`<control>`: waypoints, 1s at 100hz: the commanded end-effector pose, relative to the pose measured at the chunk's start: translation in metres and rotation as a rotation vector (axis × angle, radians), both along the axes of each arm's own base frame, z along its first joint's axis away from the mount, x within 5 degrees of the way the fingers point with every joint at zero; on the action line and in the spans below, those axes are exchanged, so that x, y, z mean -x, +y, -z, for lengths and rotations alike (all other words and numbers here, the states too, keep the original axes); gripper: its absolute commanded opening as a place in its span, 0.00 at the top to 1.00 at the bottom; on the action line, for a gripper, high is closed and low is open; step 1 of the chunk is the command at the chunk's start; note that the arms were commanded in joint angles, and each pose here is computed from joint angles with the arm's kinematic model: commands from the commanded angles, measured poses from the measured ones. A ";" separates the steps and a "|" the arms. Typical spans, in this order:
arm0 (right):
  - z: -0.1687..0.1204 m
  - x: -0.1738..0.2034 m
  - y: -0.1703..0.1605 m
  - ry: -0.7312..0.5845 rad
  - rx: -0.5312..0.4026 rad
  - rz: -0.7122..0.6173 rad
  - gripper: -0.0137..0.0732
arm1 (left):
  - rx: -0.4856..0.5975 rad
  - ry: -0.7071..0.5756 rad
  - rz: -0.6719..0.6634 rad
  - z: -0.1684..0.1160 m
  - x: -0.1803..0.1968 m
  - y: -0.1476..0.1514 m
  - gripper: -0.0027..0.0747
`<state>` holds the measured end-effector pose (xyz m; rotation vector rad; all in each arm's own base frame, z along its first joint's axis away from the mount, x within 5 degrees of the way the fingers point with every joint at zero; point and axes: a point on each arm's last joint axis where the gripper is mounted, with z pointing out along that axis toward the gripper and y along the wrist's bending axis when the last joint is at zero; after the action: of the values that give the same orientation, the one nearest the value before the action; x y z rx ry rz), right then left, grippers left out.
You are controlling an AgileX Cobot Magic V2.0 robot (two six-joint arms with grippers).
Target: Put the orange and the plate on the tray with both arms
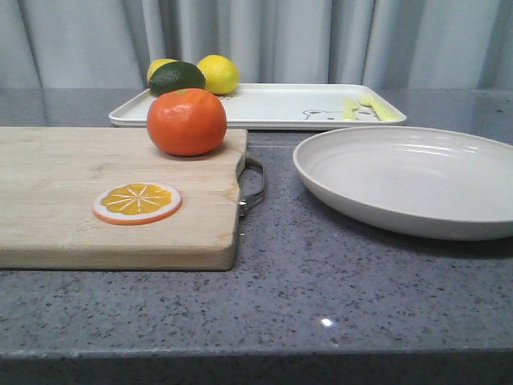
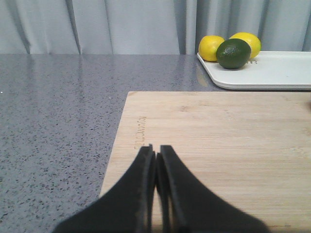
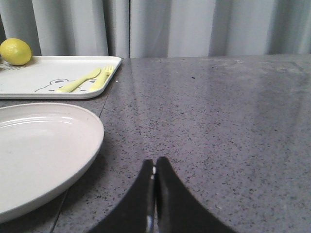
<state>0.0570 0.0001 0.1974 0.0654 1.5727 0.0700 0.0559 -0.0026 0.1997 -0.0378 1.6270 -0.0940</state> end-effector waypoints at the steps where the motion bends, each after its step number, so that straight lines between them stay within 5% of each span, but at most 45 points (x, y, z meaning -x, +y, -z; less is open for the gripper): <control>1: -0.015 0.003 0.000 -0.112 0.014 0.005 0.89 | 0.015 -0.099 -0.008 -0.006 0.002 0.001 0.99; 100: -0.017 0.003 0.000 -0.131 0.014 0.005 0.89 | -0.033 -0.124 -0.012 -0.008 0.002 0.001 0.99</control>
<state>0.0570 0.0001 0.1976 0.0653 1.5707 0.0700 0.0559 -0.0022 0.2003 -0.0136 1.6197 -0.0644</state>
